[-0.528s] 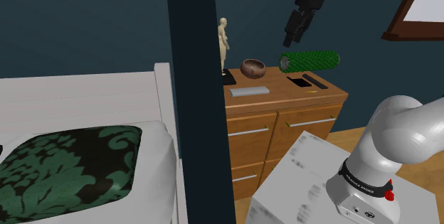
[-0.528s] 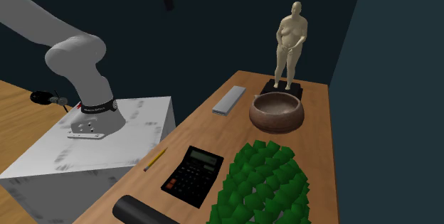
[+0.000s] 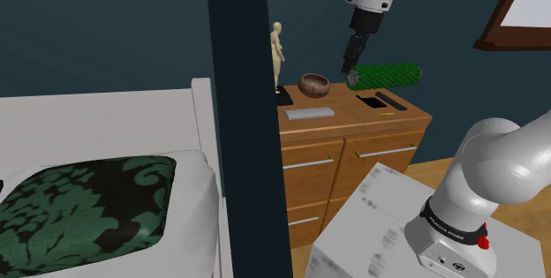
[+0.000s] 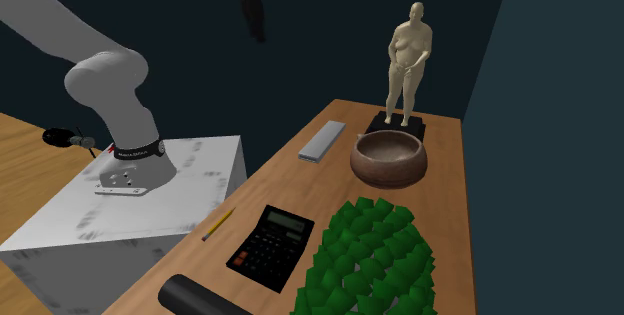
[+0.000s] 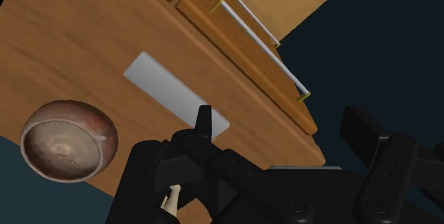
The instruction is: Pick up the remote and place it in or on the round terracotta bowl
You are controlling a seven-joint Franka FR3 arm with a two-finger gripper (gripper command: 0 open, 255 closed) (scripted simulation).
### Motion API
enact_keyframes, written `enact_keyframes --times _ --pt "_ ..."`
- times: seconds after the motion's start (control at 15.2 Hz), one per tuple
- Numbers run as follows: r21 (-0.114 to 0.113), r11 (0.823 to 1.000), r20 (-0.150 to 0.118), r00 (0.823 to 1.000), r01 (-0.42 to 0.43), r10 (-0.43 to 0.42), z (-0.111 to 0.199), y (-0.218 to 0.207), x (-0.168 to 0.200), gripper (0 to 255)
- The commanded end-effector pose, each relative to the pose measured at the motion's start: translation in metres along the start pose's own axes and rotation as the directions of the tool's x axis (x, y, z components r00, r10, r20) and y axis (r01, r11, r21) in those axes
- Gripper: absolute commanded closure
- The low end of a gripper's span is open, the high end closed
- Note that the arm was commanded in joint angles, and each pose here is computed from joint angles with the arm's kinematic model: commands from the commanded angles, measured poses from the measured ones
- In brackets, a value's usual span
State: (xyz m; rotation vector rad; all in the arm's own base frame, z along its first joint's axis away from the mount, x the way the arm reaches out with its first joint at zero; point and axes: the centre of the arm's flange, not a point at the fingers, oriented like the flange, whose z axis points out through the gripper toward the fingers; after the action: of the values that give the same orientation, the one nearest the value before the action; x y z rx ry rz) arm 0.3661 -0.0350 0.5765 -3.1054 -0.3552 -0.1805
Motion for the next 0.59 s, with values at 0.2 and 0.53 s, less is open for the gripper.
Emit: enact_keyframes --times 0.2,0.53 --pt "0.015 0.990 0.026 0.989 0.143 -0.143 0.051 0.037 0.026 0" --pt "0.033 0.960 0.051 0.959 0.279 -0.280 0.104 0.068 0.057 0"
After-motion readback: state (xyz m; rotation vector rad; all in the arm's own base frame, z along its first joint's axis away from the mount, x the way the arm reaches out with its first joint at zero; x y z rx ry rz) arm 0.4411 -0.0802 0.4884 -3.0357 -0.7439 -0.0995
